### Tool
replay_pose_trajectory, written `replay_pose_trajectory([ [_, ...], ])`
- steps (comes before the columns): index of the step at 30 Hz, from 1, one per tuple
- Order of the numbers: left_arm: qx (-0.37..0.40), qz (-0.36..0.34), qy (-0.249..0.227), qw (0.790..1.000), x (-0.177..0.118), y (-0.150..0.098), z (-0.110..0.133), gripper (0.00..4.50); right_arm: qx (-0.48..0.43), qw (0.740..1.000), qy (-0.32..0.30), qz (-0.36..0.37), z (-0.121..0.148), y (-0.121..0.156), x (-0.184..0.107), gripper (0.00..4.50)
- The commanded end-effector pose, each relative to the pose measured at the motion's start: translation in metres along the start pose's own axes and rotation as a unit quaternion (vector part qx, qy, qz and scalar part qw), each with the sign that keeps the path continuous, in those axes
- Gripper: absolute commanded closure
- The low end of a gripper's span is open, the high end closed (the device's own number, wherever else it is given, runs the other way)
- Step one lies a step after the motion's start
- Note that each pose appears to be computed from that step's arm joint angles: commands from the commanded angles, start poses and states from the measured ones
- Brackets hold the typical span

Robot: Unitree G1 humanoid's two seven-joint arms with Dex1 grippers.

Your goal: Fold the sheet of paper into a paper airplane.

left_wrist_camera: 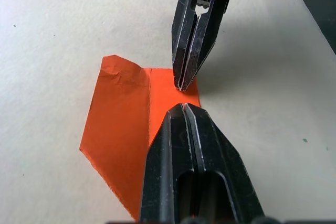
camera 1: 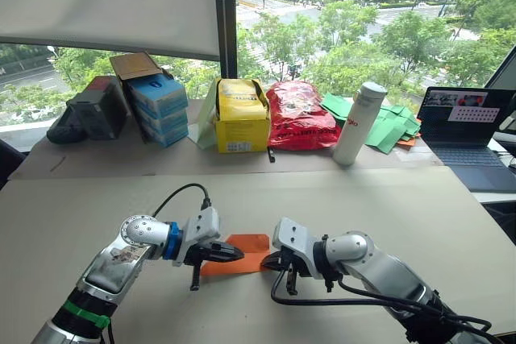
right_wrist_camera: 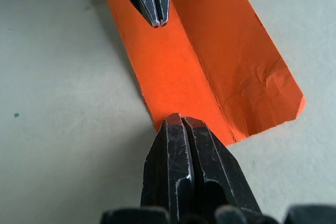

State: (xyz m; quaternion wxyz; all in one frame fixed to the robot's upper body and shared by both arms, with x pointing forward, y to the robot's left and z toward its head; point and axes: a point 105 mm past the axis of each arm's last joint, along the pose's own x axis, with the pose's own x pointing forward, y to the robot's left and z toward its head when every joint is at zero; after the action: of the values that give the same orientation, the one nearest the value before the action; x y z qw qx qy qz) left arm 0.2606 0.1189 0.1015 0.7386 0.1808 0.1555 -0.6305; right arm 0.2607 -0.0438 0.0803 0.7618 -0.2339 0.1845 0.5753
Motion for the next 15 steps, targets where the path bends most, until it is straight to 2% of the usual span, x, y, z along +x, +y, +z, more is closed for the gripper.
replay_pose_trajectory([
  [1, 0.001, 0.006, -0.004, 1.000, -0.004, -0.004, 0.005, 4.47, -0.005, 1.000, 0.005, -0.009, 0.000, -0.003, -0.001, 4.50],
  [8, 0.003, 0.017, 0.020, 1.000, -0.008, -0.005, -0.010, 4.47, -0.011, 1.000, 0.001, -0.011, 0.004, -0.006, -0.002, 4.50],
  [15, 0.002, 0.026, 0.043, 0.999, -0.013, -0.004, -0.035, 4.47, -0.012, 1.000, -0.001, -0.011, 0.006, -0.007, -0.003, 4.50],
])
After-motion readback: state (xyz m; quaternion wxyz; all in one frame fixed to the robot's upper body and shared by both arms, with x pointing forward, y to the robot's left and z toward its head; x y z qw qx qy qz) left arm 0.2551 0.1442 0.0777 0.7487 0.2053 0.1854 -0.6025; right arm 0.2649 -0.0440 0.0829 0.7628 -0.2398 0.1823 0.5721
